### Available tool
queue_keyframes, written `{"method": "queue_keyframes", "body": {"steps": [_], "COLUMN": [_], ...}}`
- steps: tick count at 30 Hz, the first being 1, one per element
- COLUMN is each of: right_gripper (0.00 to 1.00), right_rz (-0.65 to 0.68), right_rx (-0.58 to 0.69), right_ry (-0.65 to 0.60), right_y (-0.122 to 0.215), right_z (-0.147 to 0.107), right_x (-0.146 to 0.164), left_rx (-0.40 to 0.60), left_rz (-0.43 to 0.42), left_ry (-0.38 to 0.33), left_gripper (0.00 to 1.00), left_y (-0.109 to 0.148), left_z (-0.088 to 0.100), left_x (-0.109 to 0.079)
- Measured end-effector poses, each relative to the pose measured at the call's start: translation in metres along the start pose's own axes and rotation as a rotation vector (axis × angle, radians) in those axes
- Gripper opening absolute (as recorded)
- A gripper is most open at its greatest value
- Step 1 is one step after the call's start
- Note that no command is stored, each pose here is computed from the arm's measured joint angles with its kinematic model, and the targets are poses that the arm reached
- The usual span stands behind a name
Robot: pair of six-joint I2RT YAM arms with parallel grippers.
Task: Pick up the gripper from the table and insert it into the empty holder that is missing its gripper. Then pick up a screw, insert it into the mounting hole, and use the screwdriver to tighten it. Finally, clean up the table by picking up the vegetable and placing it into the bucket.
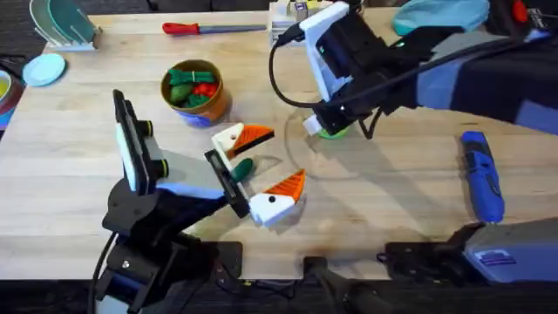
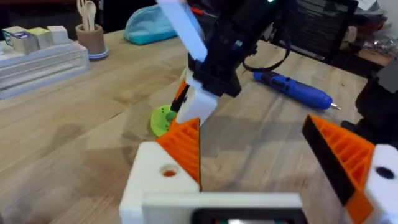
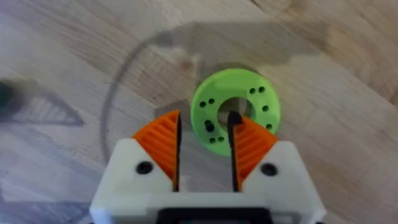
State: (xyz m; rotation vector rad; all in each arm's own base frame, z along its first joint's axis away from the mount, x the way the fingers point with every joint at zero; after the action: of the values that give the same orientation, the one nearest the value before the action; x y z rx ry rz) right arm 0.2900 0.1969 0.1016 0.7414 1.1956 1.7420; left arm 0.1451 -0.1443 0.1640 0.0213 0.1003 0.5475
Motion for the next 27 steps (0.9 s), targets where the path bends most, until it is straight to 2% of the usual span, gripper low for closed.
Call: {"method": "queue_keyframes", "body": {"steps": [2,6,10,15,22,27], "right_gripper": [0.379,0.338,0.244,0.203,0.013,0.006], "right_rz": [-0.003,-0.005,-0.015,-0.048,-0.064,-0.070], "right_rx": [0.019,0.033,0.031,0.043,0.037,0.043], "right_ry": [0.001,0.002,0.004,0.007,-0.002,-0.012], "right_y": [-0.006,-0.011,-0.012,-0.017,-0.016,-0.017], "right_z": [-0.003,-0.004,-0.004,-0.006,-0.005,-0.006], "right_x": [0.000,0.000,-0.001,-0.006,-0.007,-0.008], "left_rx": [0.000,0.000,0.000,0.000,0.000,0.001], "left_rz": [-0.003,-0.004,-0.004,-0.004,-0.004,-0.004], "left_ry": [0.000,0.000,0.000,0.000,0.000,0.001], "left_gripper": [0.991,0.991,0.991,0.991,0.991,0.991], "left_y": [0.000,0.000,0.000,0.000,0.000,0.000], "left_z": [0.000,0.000,0.000,0.000,0.000,0.000], "left_x": [0.000,-0.001,-0.001,-0.001,-0.001,-0.001]}}
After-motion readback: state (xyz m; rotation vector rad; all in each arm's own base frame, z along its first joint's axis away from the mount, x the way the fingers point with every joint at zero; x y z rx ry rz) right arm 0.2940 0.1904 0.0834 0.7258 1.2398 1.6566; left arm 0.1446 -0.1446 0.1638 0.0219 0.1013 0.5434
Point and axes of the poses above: each hand's point on the last joint's axis, 136 mm out from that joint toward the fingers, its own y axis back along the fingers, its own x axis along the line the jaws close on, z = x × y, the point moved 3 cm from there along y, back along the fingers, and after that the axes turned 6 degrees about -y, right-handed, at the moved point
